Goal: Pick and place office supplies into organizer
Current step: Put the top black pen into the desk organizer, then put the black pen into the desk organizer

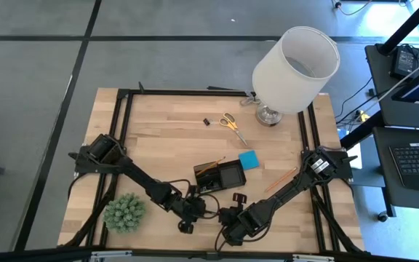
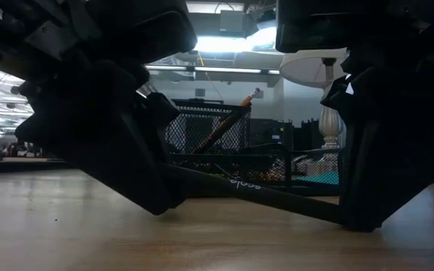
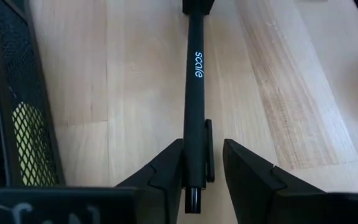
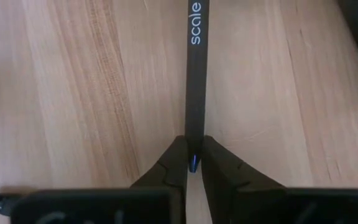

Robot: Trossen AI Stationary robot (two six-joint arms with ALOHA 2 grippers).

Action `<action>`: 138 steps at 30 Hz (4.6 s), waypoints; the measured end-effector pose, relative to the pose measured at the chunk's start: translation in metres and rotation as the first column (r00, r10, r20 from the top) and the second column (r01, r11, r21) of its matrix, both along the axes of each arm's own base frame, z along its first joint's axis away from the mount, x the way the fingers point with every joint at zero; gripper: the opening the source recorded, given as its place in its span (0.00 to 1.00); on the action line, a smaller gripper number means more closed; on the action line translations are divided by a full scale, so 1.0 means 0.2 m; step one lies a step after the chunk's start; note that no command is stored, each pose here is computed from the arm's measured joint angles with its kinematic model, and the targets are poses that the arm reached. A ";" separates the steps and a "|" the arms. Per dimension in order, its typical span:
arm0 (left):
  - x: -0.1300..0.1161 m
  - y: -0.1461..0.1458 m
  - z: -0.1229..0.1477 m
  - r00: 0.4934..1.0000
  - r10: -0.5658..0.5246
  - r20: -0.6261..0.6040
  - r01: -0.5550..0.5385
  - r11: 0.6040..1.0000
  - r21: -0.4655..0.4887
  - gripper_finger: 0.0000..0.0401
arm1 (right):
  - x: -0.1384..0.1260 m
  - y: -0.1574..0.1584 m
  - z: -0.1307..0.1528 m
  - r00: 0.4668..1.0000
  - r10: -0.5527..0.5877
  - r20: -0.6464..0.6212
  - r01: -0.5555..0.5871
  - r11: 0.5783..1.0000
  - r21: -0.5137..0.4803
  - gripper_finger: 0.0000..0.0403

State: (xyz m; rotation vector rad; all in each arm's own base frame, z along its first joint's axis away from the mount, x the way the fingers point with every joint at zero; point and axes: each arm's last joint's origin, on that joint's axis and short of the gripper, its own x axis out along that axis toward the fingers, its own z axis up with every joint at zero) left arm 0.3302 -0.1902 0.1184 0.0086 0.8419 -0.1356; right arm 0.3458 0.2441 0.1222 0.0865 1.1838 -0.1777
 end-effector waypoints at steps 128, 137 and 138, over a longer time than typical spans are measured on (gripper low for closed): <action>0.18 0.55 0.67 0.850 0.127 -0.511 0.130 0.890 0.436 0.21 | -0.29 -0.06 0.36 0.999 -0.045 0.013 0.047 0.946 -0.320 0.51; 0.17 0.50 0.67 0.853 0.102 -0.511 0.155 0.887 0.435 0.22 | -0.29 -0.06 0.36 0.997 -0.076 0.024 0.080 0.949 -0.306 0.51; 0.16 0.49 0.67 0.854 0.099 -0.511 0.158 0.886 0.436 0.23 | -0.28 -0.07 0.36 0.996 -0.087 0.028 0.091 0.949 -0.301 0.51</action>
